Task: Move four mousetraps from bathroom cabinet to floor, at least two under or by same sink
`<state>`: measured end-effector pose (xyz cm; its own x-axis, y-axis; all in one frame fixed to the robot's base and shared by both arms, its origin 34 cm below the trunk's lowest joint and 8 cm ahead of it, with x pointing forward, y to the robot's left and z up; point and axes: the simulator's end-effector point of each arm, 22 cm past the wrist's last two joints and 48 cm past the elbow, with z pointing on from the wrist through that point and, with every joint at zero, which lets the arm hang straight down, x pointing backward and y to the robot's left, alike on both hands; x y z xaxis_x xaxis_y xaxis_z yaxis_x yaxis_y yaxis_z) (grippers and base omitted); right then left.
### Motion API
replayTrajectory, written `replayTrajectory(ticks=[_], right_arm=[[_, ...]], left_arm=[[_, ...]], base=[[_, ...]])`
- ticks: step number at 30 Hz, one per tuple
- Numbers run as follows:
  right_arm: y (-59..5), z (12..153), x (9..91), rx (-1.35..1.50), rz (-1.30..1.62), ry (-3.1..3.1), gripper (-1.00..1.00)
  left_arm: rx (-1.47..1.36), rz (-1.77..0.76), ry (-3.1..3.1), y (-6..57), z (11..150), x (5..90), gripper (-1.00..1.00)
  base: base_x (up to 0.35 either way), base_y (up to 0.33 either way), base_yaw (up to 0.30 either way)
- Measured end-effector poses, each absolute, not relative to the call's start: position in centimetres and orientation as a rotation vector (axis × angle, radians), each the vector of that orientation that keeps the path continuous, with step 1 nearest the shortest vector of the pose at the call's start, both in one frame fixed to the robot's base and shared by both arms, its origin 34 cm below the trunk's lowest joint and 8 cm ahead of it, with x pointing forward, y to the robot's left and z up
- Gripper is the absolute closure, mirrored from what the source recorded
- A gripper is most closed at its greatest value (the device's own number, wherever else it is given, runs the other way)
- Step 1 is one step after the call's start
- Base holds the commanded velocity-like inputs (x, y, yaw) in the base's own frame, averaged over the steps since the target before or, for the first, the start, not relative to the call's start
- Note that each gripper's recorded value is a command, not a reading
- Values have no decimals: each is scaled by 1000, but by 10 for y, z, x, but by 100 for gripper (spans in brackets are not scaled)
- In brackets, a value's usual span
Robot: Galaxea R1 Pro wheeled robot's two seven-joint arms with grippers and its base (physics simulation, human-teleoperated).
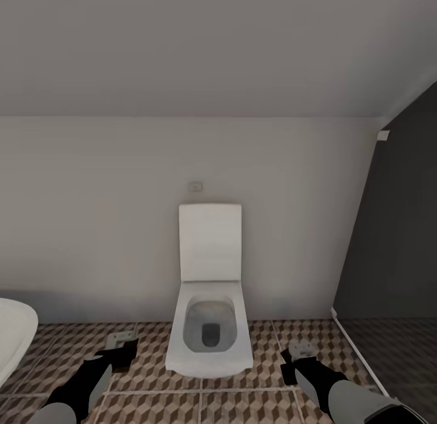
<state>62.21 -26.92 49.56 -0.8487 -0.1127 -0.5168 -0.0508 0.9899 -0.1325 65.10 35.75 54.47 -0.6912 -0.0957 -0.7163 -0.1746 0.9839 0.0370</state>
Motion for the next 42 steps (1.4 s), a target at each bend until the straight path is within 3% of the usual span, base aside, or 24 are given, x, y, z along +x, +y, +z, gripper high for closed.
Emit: replayTrajectory(ticks=[42], right_arm=[[-269, 408, 605, -111, -150, 2583, 100]], left_arm=[[-183, 130, 2337, 357, 457, 634, 100]], base=[[0, 0, 0]])
